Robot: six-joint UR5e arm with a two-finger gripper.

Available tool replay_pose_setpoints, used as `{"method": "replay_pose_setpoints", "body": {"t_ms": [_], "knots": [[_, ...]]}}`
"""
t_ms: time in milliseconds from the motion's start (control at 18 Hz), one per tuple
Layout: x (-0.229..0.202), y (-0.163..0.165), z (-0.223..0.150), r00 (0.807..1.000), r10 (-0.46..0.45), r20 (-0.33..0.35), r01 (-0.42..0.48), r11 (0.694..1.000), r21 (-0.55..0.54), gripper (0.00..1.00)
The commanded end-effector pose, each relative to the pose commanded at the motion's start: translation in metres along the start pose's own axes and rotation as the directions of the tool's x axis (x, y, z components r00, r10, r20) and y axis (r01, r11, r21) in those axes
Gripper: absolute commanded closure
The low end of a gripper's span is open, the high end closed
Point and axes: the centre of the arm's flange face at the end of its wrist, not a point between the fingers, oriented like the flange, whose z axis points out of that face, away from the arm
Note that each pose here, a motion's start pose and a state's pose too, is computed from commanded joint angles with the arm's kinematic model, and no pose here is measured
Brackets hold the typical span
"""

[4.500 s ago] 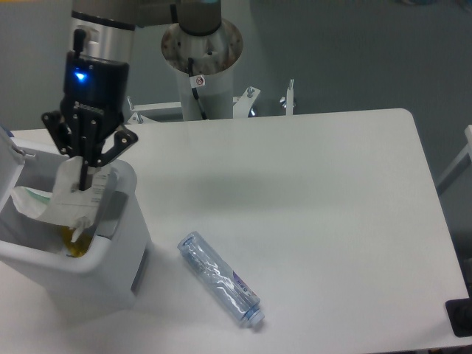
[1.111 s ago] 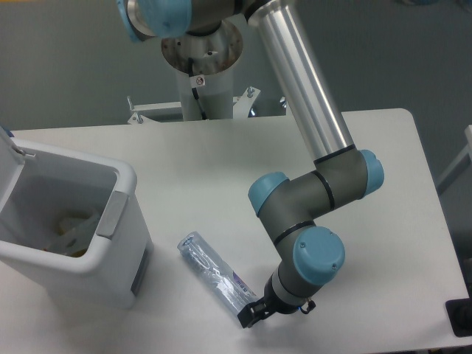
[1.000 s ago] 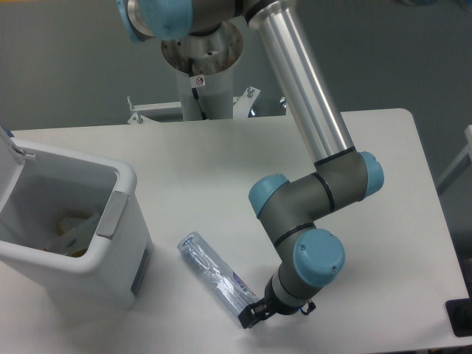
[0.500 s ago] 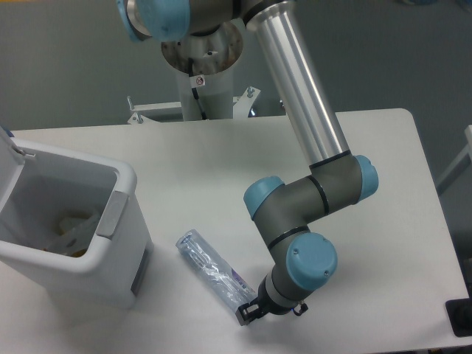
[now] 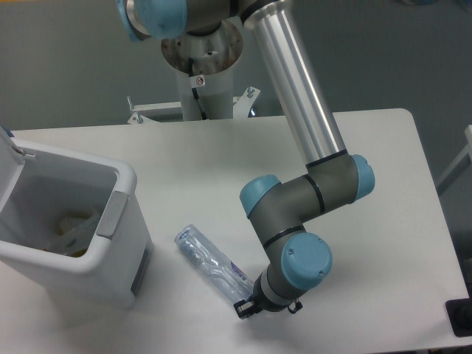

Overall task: Place the trash in the trash can
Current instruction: 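Push the bottle cap end with the gripper, rotating the bottle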

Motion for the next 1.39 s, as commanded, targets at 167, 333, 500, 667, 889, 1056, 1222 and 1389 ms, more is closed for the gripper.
{"method": "replay_pose_setpoints", "body": {"t_ms": [167,333,500,667,889,1056,1222,1389], "knots": [[0.002,0.001,-0.009,1.000,0.004,0.000,-0.004,1.000,0.012,0.72],[0.007,0.004,-0.033,1.000,0.020,-0.002,-0.020,0.999,0.046,0.77],[0.005,0.005,-0.060,1.000,0.019,-0.012,-0.017,0.996,0.087,0.79],[0.006,0.006,-0.071,1.000,0.022,-0.010,-0.021,0.994,0.104,0.83],[-0.004,0.009,-0.105,1.000,0.016,-0.018,-0.013,0.988,0.152,0.83],[-0.001,0.015,-0.135,0.998,0.038,-0.053,-0.027,0.981,0.193,0.83],[0.000,0.024,-0.170,0.995,0.057,-0.083,-0.035,0.970,0.242,0.83],[0.005,0.034,-0.205,0.990,0.096,-0.103,-0.062,0.954,0.293,0.83]]}}
